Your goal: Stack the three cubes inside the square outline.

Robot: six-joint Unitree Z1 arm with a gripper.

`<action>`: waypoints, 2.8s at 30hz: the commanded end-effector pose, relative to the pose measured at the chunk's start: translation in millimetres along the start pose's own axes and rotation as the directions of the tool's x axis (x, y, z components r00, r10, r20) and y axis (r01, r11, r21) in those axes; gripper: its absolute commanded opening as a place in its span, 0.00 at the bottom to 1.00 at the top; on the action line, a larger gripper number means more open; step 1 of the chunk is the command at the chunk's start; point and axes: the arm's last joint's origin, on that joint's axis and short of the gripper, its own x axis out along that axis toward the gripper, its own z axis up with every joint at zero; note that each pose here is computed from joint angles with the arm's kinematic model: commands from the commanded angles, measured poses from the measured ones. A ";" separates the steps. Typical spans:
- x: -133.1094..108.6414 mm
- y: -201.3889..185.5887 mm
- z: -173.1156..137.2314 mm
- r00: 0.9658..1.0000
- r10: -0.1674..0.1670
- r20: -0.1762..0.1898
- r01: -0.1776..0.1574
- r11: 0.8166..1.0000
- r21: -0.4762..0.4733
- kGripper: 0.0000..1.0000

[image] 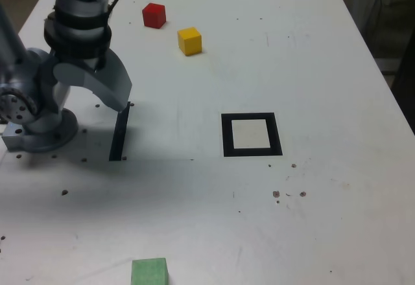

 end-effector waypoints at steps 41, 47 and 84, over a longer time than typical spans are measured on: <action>-96.3 177.4 48.5 0.990 0.113 0.079 -0.106 0.991 -0.082 0.97; -89.8 235.2 49.8 0.995 0.073 0.064 -0.061 0.984 -0.165 0.96; 3.4 373.5 26.9 0.993 -0.073 0.095 0.094 0.966 -0.243 0.95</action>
